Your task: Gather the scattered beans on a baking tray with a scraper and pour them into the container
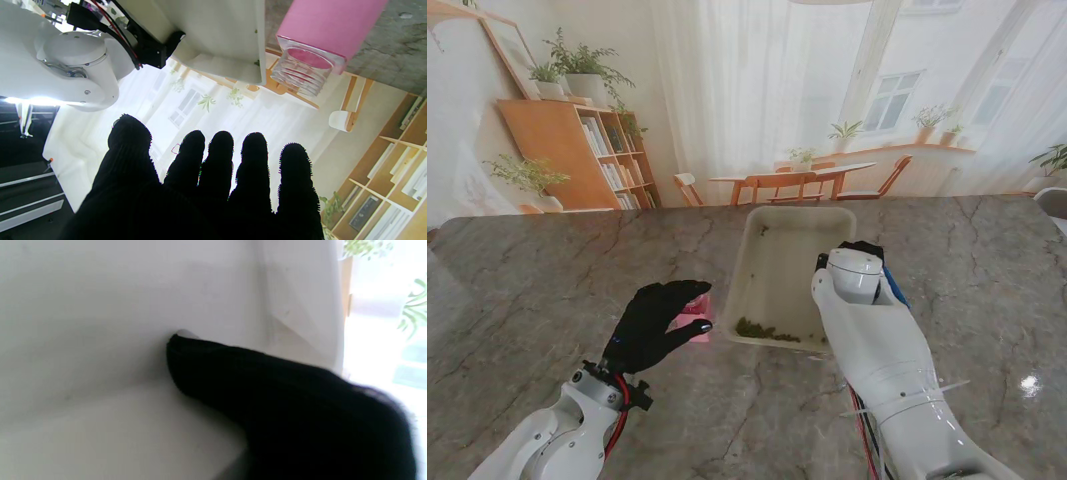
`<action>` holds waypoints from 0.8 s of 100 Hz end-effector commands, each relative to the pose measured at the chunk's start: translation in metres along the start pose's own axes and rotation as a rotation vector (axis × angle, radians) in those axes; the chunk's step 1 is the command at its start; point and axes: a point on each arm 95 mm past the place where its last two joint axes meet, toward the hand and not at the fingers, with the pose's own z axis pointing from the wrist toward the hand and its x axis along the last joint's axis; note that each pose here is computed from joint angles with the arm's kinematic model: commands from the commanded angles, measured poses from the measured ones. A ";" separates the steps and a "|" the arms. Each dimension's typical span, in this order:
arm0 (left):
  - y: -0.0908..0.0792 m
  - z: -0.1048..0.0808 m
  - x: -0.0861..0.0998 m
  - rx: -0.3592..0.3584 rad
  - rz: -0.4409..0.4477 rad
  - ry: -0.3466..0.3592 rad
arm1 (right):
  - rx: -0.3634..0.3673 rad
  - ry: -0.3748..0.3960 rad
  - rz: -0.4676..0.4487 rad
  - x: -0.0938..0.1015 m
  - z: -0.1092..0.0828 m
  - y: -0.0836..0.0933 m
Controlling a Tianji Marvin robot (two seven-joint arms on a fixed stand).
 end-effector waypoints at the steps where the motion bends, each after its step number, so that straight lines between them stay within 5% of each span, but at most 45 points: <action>1: -0.003 0.000 -0.002 0.007 0.003 -0.018 | 0.029 0.045 0.027 0.028 -0.005 -0.001; 45: -0.033 0.019 -0.016 -0.002 0.027 -0.054 | 0.097 0.148 0.017 0.089 -0.019 -0.012; 80: -0.048 0.044 -0.027 -0.023 0.020 -0.058 | 0.172 0.192 -0.009 0.125 -0.027 -0.041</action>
